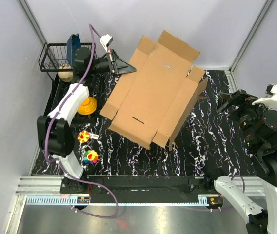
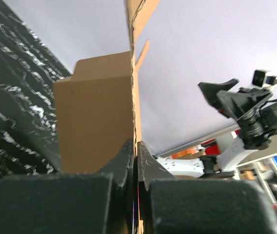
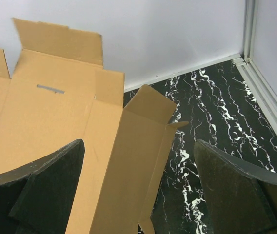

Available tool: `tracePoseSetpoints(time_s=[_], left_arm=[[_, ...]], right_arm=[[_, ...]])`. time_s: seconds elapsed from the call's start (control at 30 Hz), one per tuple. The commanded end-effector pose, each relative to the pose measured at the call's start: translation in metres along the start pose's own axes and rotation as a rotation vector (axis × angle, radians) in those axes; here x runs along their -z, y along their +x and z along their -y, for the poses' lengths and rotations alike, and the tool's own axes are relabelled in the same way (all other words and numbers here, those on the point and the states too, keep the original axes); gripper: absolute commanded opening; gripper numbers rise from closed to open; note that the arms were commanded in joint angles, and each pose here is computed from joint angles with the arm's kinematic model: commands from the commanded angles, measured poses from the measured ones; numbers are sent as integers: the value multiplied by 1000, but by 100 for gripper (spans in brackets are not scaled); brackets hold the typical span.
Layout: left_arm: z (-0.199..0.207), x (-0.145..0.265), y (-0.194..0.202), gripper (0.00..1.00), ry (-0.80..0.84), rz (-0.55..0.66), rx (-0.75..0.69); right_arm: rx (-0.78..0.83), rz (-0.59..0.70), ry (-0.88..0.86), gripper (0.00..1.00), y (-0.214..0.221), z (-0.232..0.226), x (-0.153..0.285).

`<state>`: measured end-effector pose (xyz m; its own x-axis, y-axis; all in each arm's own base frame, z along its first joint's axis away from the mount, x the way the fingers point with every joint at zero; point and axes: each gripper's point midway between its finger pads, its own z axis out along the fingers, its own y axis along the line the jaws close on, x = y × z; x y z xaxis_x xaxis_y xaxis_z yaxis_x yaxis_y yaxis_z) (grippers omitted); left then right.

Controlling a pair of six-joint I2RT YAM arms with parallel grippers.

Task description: Fold the paper box

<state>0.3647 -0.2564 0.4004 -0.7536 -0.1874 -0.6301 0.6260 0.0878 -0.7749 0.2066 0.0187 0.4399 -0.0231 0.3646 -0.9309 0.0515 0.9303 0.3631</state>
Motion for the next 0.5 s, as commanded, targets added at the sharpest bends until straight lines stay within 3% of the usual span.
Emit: tracePoseSetpoints(time_s=[0.0,0.03,0.1,0.17,0.2,0.23,0.27,0.3,0.33,0.37,0.47], left_arm=[[113,4,-13,0,345,3,-130],[137,10,-9,0,414,4,-222],[188,16,3,0,496,-35,-272],[212,16,11,1,511,-44,-338],[243,21,28,1,541,-64,-399],[247,17,31,2,508,-84,-338],[273,21,47,2,540,-69,-468],[280,20,52,4,537,-65,-487],[278,16,59,5,490,-93,-413],[295,20,72,5,523,-88,-502],[295,23,87,6,515,-111,-487]], right_arm=[[35,49,49,100,-12,5,-8],[41,54,54,100,-13,6,-8],[43,68,65,100,-20,6,-8],[37,90,62,100,-31,4,-5],[35,87,60,100,-32,3,-5],[28,101,51,100,-39,1,-1],[23,104,40,100,-41,-1,0],[18,102,36,100,-42,-2,1],[9,106,24,100,-45,-4,3],[8,101,13,100,-44,-6,4],[2,76,10,100,-39,-6,5]])
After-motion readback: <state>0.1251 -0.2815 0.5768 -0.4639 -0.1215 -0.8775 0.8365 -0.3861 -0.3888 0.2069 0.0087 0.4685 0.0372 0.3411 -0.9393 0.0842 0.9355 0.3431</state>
